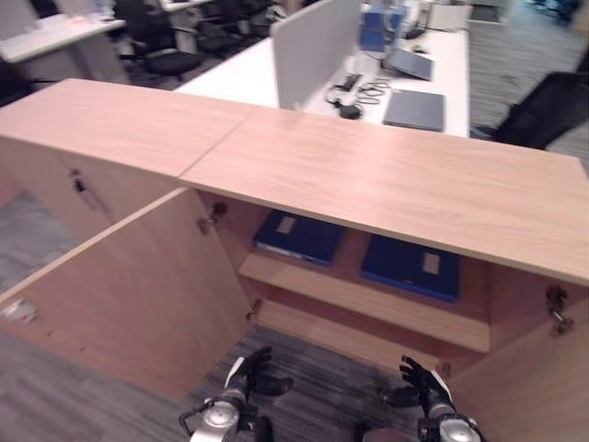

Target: Put the empty folder in the office cabinet

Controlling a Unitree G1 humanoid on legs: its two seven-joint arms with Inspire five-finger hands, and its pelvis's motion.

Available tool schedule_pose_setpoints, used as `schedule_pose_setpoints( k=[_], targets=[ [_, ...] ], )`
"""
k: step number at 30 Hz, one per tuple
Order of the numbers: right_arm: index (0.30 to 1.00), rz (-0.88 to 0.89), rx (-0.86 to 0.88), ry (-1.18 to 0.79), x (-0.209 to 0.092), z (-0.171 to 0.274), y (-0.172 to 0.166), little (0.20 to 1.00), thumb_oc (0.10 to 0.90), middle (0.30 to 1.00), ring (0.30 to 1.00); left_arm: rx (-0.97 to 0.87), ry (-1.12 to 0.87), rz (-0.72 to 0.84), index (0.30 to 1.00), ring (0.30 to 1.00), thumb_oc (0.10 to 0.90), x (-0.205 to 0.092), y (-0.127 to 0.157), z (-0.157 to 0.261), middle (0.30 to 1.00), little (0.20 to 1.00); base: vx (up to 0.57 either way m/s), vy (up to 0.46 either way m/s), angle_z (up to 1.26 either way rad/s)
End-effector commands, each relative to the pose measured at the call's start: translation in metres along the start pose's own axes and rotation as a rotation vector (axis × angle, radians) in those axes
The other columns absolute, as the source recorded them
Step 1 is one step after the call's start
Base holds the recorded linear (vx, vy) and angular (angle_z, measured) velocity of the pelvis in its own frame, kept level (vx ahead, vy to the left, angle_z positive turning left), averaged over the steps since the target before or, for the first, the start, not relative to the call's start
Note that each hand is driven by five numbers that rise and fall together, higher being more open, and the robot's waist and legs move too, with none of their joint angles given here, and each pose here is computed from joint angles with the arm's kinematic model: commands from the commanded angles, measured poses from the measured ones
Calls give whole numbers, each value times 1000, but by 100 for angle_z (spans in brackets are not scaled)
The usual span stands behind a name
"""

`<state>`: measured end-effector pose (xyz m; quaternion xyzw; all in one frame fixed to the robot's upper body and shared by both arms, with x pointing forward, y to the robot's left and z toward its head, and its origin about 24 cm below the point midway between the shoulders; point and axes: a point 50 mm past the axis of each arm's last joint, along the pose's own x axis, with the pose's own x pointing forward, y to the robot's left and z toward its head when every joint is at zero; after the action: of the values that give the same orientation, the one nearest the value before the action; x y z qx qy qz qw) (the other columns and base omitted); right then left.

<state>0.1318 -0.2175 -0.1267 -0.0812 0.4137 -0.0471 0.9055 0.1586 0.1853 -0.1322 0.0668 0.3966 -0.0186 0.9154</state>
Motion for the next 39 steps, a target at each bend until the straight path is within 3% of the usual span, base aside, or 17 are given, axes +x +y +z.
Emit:
schedule_pose_setpoints(
  k=[1, 17, 21, 32, 39],
  targets=[
    [900, 6, -92, -273, 8, 65, -6, 900, 800, 900, 900, 15, -161, 31, 900, 900, 800, 11, 11, 47, 900, 900, -93, -80, 115],
    [900, 29, -154, -190, 9, 46, -5, 900, 800, 900, 900, 51, 128, 40, 900, 900, 800, -11, 16, -36, 900, 900, -56, 62, 77],
    [900, 24, -153, -196, 10, 49, -4, 900, 800, 900, 900, 63, 125, 43, 900, 900, 800, -11, 19, -35, 900, 900, 106, 136, 20],
    [900, 43, -120, -214, 18, 63, 5, 900, 800, 900, 900, 83, -61, 74, 900, 900, 800, 4, 36, 20, 900, 900, 91, 165, 13],
    [900, 11, -78, -76, 13, 23, -1, 900, 800, 900, 900, 107, -69, 46, 900, 900, 800, 7, 25, 23, 900, 900, 152, -30, 33]
  ],
)
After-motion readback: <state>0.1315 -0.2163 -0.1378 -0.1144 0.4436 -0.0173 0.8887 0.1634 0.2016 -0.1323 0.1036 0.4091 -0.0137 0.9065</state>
